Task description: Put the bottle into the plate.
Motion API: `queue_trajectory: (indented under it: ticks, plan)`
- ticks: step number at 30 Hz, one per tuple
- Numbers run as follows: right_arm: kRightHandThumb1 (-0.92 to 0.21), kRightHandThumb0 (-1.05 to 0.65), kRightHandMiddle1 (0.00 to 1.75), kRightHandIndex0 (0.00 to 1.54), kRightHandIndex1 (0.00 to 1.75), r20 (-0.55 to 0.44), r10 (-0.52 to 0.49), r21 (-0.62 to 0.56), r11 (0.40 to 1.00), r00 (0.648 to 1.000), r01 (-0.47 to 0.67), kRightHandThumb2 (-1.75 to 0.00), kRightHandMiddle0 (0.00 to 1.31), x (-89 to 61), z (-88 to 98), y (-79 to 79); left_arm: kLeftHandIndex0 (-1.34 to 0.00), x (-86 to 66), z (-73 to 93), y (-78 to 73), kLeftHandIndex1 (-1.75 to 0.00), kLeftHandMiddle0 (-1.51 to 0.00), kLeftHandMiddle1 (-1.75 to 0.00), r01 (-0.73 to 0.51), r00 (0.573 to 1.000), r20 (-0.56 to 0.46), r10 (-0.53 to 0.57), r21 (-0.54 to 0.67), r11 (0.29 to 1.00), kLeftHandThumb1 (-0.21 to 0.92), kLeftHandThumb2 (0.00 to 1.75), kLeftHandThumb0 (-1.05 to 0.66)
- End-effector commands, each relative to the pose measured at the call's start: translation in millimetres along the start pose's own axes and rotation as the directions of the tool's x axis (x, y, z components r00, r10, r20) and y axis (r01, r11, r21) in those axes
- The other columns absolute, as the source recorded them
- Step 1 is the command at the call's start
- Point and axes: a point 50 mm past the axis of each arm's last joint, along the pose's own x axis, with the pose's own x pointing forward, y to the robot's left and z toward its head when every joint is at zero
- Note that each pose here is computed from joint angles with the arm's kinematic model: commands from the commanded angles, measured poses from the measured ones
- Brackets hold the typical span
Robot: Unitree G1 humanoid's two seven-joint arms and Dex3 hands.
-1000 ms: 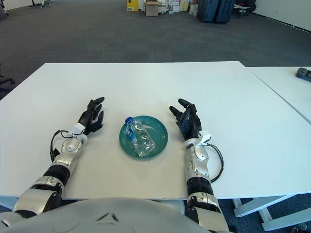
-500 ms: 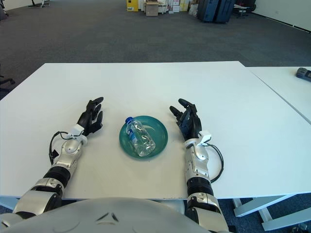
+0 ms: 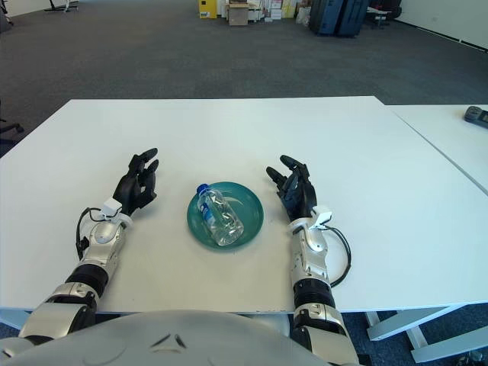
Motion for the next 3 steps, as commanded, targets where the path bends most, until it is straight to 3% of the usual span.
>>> queue_trajectory:
  ticks: [1,3]
  plan:
    - [-0.92,-0.87,1.04,0.45,0.36,-0.108,-0.058,0.015,0.998,0.992,0.060,-0.98,0.01,-20.0,-21.9,-10.8,0.00,-5.7,-3.4,1.9,-0.82,-0.40,-0.06,-0.008,1.000,-0.004,0.008,-0.002,1.000,0.92,0.77,-0.75]
    - [-0.92,-0.87,1.04,0.45,0.36,-0.106,-0.057,0.014,0.998,0.993,0.058,-0.98,0.01,-19.9,-21.3,-10.6,0.00,-6.4,-3.6,2.5,-0.84,-0.41,-0.06,-0.012,1.000,-0.003,0.012,-0.001,1.000,0.92,0.77,-0.75]
